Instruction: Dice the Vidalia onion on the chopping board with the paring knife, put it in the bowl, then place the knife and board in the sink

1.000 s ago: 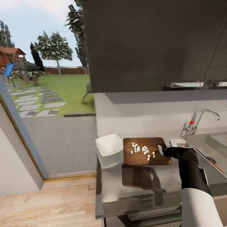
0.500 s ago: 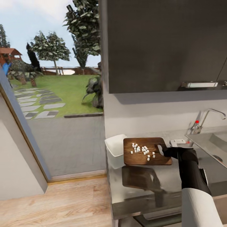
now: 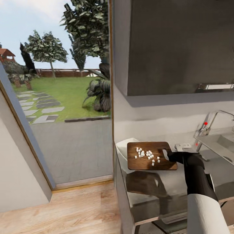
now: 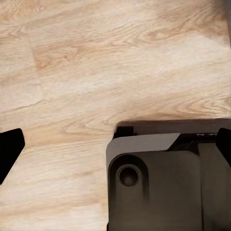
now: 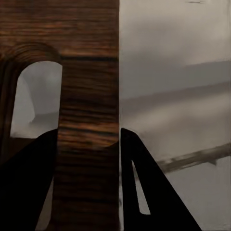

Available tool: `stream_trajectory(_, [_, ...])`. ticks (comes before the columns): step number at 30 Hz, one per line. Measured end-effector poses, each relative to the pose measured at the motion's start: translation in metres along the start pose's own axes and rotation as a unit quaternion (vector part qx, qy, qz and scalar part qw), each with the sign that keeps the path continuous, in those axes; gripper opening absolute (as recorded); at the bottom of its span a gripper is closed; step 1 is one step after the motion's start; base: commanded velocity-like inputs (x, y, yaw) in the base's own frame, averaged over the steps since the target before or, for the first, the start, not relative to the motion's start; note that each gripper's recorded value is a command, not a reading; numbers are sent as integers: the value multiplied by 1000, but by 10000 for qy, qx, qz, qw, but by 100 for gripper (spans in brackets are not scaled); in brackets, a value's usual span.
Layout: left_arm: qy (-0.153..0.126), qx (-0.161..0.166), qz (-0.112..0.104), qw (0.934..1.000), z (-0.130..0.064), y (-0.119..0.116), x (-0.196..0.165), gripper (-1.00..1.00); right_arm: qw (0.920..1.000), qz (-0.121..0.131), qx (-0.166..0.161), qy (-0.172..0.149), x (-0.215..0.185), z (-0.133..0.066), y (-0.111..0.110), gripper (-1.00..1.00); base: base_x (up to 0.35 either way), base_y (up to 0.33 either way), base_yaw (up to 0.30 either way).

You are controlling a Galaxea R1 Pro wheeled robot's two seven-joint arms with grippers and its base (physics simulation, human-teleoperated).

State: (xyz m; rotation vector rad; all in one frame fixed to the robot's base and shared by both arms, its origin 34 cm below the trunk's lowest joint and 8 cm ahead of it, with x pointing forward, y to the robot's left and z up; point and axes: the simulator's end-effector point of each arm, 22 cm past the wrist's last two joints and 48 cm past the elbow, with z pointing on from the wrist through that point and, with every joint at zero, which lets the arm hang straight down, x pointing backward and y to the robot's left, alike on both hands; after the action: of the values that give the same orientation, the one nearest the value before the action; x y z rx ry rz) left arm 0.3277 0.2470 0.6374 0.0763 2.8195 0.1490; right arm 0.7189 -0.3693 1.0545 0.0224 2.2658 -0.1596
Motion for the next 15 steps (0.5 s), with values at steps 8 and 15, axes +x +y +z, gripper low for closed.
stream_trajectory(8, [2,0,0,10000,0,0,0,100,10000,-3,4,1,0,0,0,-100,4,280,-174])
stream_trajectory(15, [-1,-7,1,10000,0,1,0,100,10000,2,7,-3,0,-1,-1,-100,183,262,-173])
